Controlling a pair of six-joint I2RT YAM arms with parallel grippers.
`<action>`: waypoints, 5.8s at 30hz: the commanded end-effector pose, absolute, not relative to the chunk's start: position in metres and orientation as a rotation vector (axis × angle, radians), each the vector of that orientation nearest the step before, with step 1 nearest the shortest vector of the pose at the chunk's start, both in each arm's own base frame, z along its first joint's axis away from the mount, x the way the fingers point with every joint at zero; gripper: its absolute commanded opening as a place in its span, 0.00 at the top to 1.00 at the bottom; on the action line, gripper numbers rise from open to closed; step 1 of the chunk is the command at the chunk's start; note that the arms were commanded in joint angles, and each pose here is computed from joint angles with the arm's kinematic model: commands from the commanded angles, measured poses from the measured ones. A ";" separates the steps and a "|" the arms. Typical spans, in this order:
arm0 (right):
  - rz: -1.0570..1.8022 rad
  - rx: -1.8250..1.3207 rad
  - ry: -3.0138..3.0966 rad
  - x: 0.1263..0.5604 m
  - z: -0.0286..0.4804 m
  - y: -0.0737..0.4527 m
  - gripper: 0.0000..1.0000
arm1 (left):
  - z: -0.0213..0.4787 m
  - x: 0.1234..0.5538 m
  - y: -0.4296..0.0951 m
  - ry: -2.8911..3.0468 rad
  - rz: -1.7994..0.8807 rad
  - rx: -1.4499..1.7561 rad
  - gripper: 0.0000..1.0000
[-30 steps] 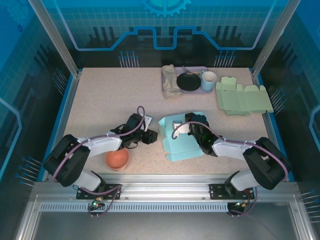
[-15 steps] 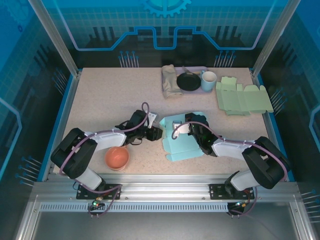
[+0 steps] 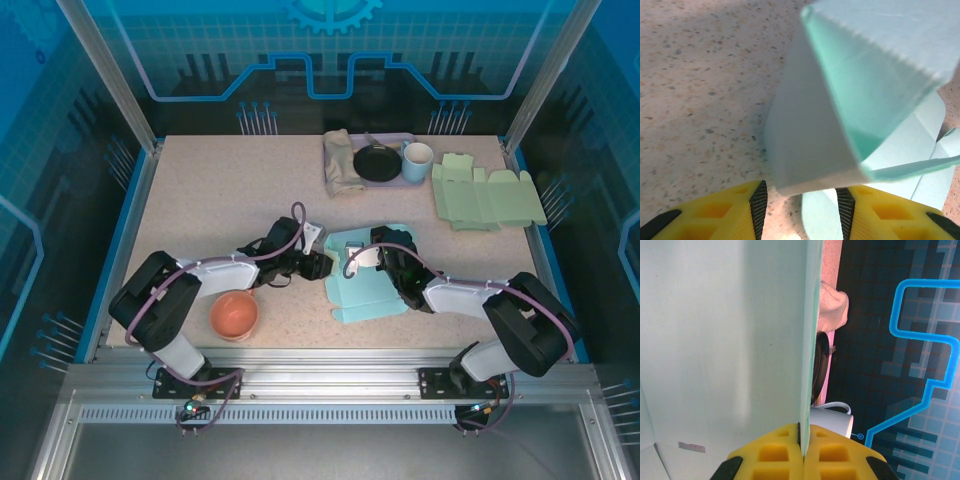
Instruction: Fold the paper box
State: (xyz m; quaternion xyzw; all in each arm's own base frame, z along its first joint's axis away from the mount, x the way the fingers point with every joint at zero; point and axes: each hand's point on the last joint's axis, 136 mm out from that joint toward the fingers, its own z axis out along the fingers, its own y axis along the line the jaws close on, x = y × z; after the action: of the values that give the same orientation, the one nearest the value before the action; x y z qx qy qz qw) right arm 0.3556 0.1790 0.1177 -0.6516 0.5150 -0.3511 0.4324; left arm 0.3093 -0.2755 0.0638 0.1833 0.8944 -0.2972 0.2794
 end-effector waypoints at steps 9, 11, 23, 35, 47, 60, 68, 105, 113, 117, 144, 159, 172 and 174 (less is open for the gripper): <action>-0.877 -1.639 1.274 0.351 0.113 0.183 1.00 | 0.069 0.324 -0.297 2.379 -0.738 0.492 0.56; -0.876 -1.639 1.276 0.351 0.113 0.183 1.00 | 0.069 0.329 -0.294 2.378 -0.702 0.469 0.57; -0.857 -1.645 1.289 0.350 0.110 0.184 1.00 | 0.075 0.349 -0.303 2.349 -0.704 0.381 0.51; -0.881 -1.687 1.274 0.348 0.098 0.183 1.00 | 0.070 0.363 -0.300 2.317 -0.620 0.331 0.54; -0.885 -1.682 1.313 0.350 0.094 0.177 1.00 | 0.056 0.368 -0.266 2.338 -0.377 0.214 0.63; -0.924 -1.664 1.355 0.355 0.092 0.170 1.00 | 0.050 0.377 -0.165 2.333 0.361 -0.174 0.84; -0.914 -1.658 1.368 0.356 0.091 0.171 1.00 | 0.044 0.376 -0.152 2.322 0.465 -0.230 0.88; -0.878 -1.670 1.404 0.355 0.082 0.172 1.00 | 0.045 0.385 -0.171 2.418 0.122 -0.325 0.71; -0.873 -1.672 1.413 0.354 0.080 0.172 1.00 | 0.059 0.381 -0.182 2.420 0.000 -0.273 0.65; -0.870 -1.676 1.414 0.355 0.080 0.173 1.00 | 0.060 0.378 -0.187 2.429 -0.048 -0.239 0.63; -0.727 -1.557 1.494 0.352 0.100 0.182 0.96 | 0.046 0.387 -0.150 2.341 0.291 -0.230 0.96; -0.350 -1.280 1.616 0.326 0.172 0.185 0.70 | 0.045 0.380 -0.153 2.330 0.256 -0.146 0.96; 0.272 -0.251 2.204 0.346 0.232 0.191 0.63 | 0.052 0.370 -0.168 2.270 0.149 -0.014 0.96; 0.341 -0.136 2.310 0.349 0.222 0.200 0.60 | 0.052 0.369 -0.168 2.263 0.148 -0.002 0.96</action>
State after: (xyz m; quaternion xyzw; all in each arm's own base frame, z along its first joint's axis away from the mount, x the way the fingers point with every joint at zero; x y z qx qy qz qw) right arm 0.3597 0.2025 0.2633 -0.1804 0.8385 0.0828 0.5074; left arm 0.3770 -0.1690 0.0565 -0.0377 0.9009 0.0478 0.4297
